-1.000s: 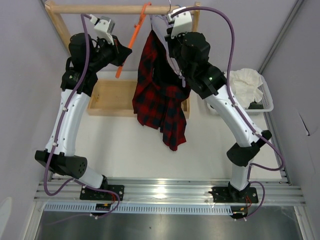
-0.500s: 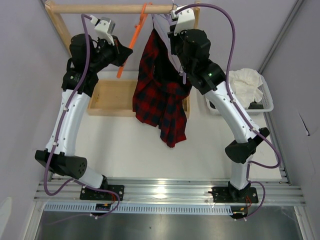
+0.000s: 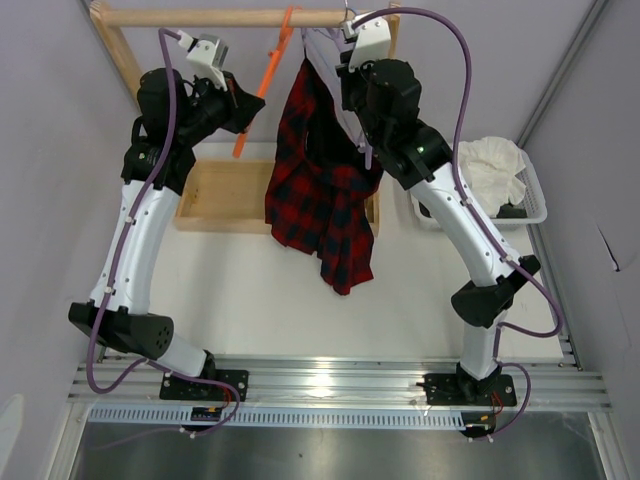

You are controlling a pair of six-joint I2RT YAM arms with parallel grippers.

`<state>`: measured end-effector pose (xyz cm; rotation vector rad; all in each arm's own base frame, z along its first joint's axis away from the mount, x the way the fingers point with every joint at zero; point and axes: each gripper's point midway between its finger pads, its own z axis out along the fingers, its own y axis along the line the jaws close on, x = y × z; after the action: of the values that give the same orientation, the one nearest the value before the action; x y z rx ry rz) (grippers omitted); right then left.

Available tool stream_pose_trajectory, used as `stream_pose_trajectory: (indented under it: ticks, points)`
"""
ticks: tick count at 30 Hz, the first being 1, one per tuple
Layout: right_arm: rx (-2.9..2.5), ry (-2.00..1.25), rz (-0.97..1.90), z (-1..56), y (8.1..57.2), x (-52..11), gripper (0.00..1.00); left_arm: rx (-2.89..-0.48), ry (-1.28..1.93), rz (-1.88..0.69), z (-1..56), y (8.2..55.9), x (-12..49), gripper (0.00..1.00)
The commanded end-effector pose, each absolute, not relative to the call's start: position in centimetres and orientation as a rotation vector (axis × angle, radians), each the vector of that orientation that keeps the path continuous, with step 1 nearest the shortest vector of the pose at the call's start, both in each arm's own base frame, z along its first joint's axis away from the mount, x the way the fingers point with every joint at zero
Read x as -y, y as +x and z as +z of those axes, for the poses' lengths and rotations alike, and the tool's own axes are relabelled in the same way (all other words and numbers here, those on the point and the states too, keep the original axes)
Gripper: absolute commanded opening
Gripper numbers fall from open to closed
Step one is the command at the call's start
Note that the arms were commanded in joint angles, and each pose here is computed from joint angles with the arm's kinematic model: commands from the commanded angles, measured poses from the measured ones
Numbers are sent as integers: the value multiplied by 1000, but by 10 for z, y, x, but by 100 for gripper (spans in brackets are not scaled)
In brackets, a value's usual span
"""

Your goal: Place the skirt on the hanger

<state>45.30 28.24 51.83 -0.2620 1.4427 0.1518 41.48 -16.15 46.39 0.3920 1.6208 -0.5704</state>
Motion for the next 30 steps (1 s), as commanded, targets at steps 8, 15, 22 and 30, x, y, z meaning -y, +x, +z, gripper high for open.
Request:
stream_pose_trajectory:
  ticks: [8, 15, 22, 30]
  points:
    - [-1378, -83, 154, 539, 458, -243, 0, -1659, 391, -646, 465, 377, 163, 23]
    - [-1387, -82, 157, 537, 459, -242, 0, -1654, 381, -631, 468, 373, 160, 38]
    - [-1402, -106, 194, 530, 458, -255, 0, -1656, 359, -626, 462, 373, 157, 51]
    - [-1419, -114, 193, 522, 459, -264, 0, -1643, 276, -543, 467, 374, 140, 60]
